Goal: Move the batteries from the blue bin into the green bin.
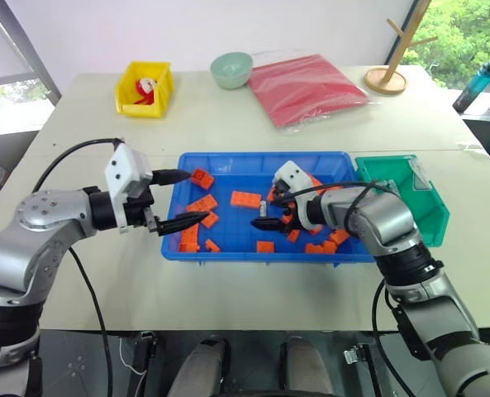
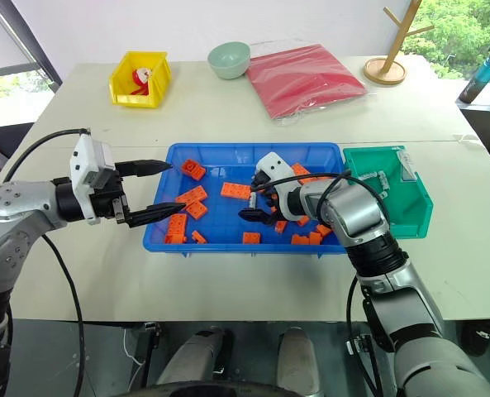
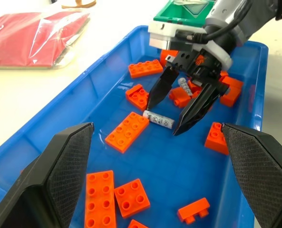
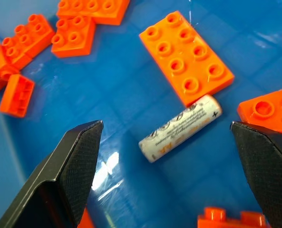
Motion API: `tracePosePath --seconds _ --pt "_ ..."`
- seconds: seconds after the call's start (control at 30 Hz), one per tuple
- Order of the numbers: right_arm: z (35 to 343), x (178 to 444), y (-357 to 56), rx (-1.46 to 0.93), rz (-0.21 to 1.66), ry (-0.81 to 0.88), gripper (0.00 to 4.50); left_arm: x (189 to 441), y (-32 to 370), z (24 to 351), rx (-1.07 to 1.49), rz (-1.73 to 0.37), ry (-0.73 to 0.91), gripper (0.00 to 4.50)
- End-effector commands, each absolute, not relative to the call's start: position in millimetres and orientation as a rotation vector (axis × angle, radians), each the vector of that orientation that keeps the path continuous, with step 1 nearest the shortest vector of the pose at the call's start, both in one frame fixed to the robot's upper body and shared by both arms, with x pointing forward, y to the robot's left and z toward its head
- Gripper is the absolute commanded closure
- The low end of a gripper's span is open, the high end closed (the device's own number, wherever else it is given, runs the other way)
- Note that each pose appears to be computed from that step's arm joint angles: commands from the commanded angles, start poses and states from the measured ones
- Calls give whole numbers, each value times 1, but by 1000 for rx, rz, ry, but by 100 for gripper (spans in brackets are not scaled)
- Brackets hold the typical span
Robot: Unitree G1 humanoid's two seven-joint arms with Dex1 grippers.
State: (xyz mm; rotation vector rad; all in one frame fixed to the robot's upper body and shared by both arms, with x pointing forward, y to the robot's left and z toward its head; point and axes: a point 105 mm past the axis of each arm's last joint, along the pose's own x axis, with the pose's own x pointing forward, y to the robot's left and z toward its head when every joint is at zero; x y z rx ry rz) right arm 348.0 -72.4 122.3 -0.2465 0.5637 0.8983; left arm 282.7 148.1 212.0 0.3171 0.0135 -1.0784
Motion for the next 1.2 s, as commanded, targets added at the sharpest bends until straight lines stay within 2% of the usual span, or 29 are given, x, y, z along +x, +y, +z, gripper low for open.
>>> tracePosePath --seconds 0.03,0.1,0.2,0.23,0.27,0.33,0.37,0.53,0.63,0.73,0.8,0.97,1.13,1.2 --pt "127 349 -66 -287 913 527 32 282 148 221 333 -1073 -24 0" --pt "125 348 -66 -312 918 521 88 283 148 221 334 -1072 -24 0" --pt "123 346 -66 -333 925 514 238 283 149 222 335 -1069 -25 0" --pt "123 346 -66 -333 927 513 272 283 149 222 335 -1069 -26 0" --pt "123 345 -66 -334 928 512 336 283 149 222 335 -1069 -27 0" --pt "123 345 -66 -335 928 509 422 283 149 223 334 -1071 -28 0" --pt "124 345 -66 -335 929 507 444 284 149 223 333 -1071 -29 0" --pt "146 341 -70 -296 938 459 444 284 150 221 326 -1083 -23 0" --pt "189 337 -90 -242 917 373 444 284 147 218 313 -1105 -18 0" --pt "228 337 -139 -197 794 316 444 282 141 215 303 -1139 -18 0" --pt "240 337 -182 -209 654 316 444 283 137 214 297 -1155 -24 0" --pt "240 324 -269 -245 374 384 444 286 126 213 273 -1199 -40 0" --pt "224 313 -292 -250 308 410 444 288 114 212 269 -1245 -51 0" --pt "216 314 -300 -257 257 419 340 290 110 212 271 -1255 -58 0"
